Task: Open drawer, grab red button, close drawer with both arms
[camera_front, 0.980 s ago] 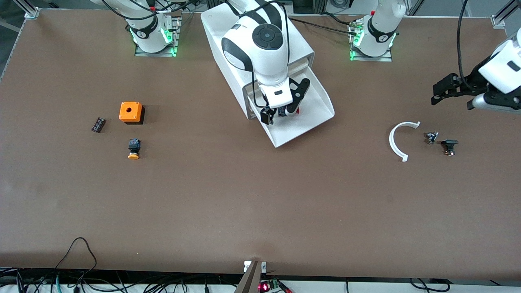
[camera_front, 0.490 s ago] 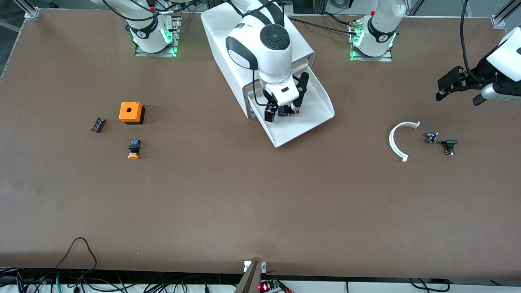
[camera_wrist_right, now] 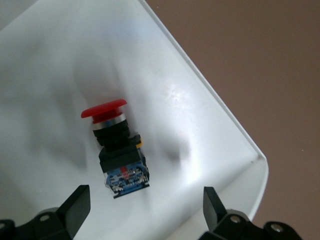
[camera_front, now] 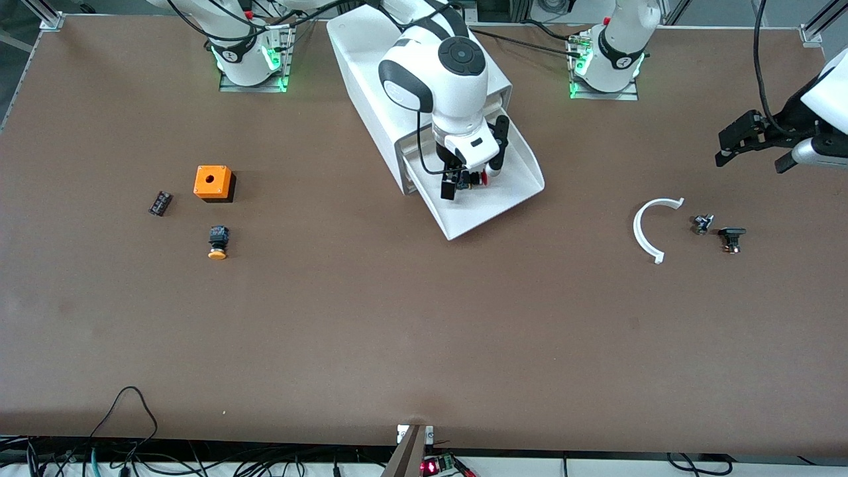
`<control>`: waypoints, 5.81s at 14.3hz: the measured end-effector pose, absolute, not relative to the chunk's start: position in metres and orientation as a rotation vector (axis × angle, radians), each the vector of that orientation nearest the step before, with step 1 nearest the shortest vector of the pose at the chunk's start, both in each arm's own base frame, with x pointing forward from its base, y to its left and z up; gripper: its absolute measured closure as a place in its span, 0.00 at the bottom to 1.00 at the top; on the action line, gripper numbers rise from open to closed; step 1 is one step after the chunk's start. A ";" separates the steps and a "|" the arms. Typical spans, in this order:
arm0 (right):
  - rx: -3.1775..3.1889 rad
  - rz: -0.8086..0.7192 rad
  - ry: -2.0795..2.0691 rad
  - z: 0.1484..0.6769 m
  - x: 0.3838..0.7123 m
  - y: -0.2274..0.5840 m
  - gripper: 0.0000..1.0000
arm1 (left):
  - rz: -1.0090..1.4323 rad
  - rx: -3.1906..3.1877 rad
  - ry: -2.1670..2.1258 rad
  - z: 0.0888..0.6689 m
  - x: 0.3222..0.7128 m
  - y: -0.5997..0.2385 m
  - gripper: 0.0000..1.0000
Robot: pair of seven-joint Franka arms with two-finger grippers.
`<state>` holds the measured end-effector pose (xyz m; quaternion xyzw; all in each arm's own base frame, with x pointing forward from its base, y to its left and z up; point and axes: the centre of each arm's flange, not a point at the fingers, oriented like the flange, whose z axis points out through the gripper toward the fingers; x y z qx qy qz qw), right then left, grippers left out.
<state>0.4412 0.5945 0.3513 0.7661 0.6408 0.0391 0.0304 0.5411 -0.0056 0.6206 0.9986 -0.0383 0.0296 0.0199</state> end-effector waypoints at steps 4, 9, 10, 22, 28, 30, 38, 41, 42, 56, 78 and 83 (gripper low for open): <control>2.357 0.123 1.989 0.347 0.439 0.600 0.00 | 0.091 3.098 -0.119 0.620 0.541 -0.006 0.00; 2.364 0.136 1.994 0.339 0.441 0.602 0.00 | 0.091 3.098 -0.126 0.620 0.541 -0.008 0.00; 2.366 0.137 1.995 0.335 0.442 0.603 0.00 | 0.092 3.098 -0.127 0.620 0.541 -0.008 0.00; 2.374 0.131 2.008 0.323 0.442 0.610 0.45 | 0.089 3.098 -0.097 0.619 0.542 0.002 0.00; 2.376 0.156 2.029 0.333 0.437 0.618 0.56 | 0.079 3.098 -0.099 0.615 0.544 0.001 0.00; 2.383 0.204 2.025 0.352 0.441 0.619 0.56 | 0.067 3.097 -0.101 0.610 0.546 0.000 0.00; 2.608 0.257 1.652 0.451 0.517 0.533 0.56 | 0.034 3.094 0.006 0.527 0.591 -0.049 0.00; 2.802 0.210 1.420 0.458 0.575 0.463 0.56 | 0.032 3.077 0.167 0.467 0.605 -0.097 0.00; 2.847 0.169 1.329 0.459 0.593 0.432 0.56 | 0.033 3.070 0.218 0.447 0.606 -0.115 0.00; 3.009 -0.296 0.038 0.306 0.629 0.192 0.56 | 0.053 2.947 0.652 0.283 0.549 -0.277 0.00; 3.052 -0.073 -0.332 0.327 0.607 0.135 0.00 | -0.137 3.036 0.400 0.305 0.385 -0.396 0.00; 3.037 -0.052 -0.387 0.453 0.633 0.127 0.00 | 0.083 2.892 0.697 0.374 0.483 -0.311 0.00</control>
